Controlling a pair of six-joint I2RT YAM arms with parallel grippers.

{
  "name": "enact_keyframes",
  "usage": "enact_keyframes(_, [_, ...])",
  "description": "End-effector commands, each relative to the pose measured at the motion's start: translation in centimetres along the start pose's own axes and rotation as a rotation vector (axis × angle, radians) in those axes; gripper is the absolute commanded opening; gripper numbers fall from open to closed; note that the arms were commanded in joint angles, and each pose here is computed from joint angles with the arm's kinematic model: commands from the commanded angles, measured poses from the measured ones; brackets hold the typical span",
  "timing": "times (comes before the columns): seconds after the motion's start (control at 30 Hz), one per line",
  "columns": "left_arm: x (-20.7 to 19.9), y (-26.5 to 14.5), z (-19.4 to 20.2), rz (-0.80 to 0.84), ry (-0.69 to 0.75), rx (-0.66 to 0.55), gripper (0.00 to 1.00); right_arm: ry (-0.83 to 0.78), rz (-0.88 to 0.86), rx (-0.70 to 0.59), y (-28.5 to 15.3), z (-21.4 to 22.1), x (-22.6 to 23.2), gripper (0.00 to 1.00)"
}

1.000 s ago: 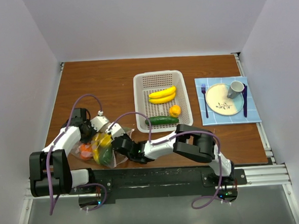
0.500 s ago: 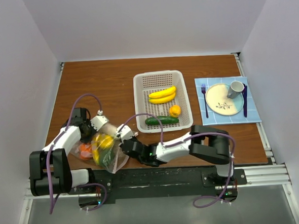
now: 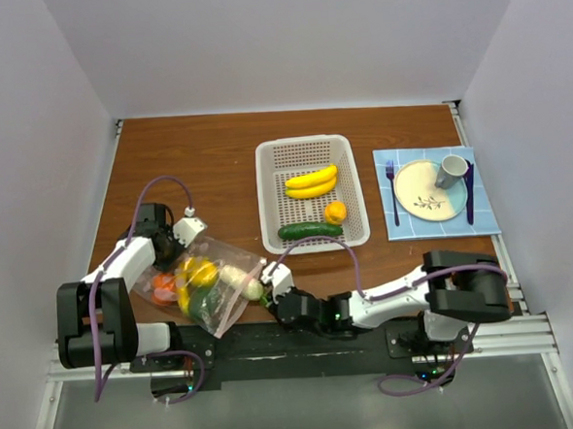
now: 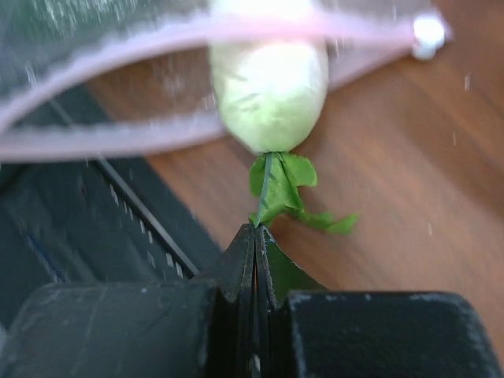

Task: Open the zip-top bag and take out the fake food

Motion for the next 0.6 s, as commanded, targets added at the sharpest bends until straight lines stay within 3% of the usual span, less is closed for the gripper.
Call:
enact_keyframes(0.0, [-0.6, 0.4, 0.0, 0.043, -0.028, 0.010, 0.00, 0.072, 0.022, 0.006, -3.3, 0.4, -1.2, 0.00])
enact_keyframes(0.23, [-0.7, 0.3, 0.0, 0.047, -0.042, 0.011, 0.00, -0.011, 0.115, -0.008, -6.2, -0.8, -3.9, 0.00])
enact_keyframes(0.27, [-0.7, 0.3, 0.0, 0.047, -0.043, 0.011, 0.00, -0.026, 0.117, -0.009, -6.2, -1.1, -3.9, 0.20])
enact_keyframes(0.33, [-0.8, 0.3, 0.0, 0.052, -0.043, 0.013, 0.00, -0.093, 0.107, 0.016, -6.1, -1.3, -3.7, 0.47])
enact_keyframes(0.37, [-0.8, 0.3, 0.0, 0.052, -0.043, 0.013, 0.00, -0.108, 0.088, 0.004, -5.9, -2.3, -3.0, 0.67])
enact_keyframes(0.43, [-0.7, 0.2, 0.0, 0.049, -0.043, 0.013, 0.00, -0.176, 0.078, 0.021, -5.3, -3.4, -2.3, 0.78])
enact_keyframes(0.47, [-0.7, 0.1, 0.0, 0.050, -0.045, 0.011, 0.00, -0.201, 0.084, 0.033, -5.0, -3.4, -2.2, 0.88])
enact_keyframes(0.57, [-0.8, 0.1, 0.0, 0.053, -0.045, 0.010, 0.00, -0.264, 0.093, 0.023, -3.8, -4.4, -1.5, 0.97])
Point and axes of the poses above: each gripper's point midway between its finger pads, its own y axis out along the fingers, its own x axis along the line the jaws close on, z = x × y, the point moved 5 cm from there along -y, back along the fingers, and after that the axes turned 7 degrees about -y, right-handed, at the moved point
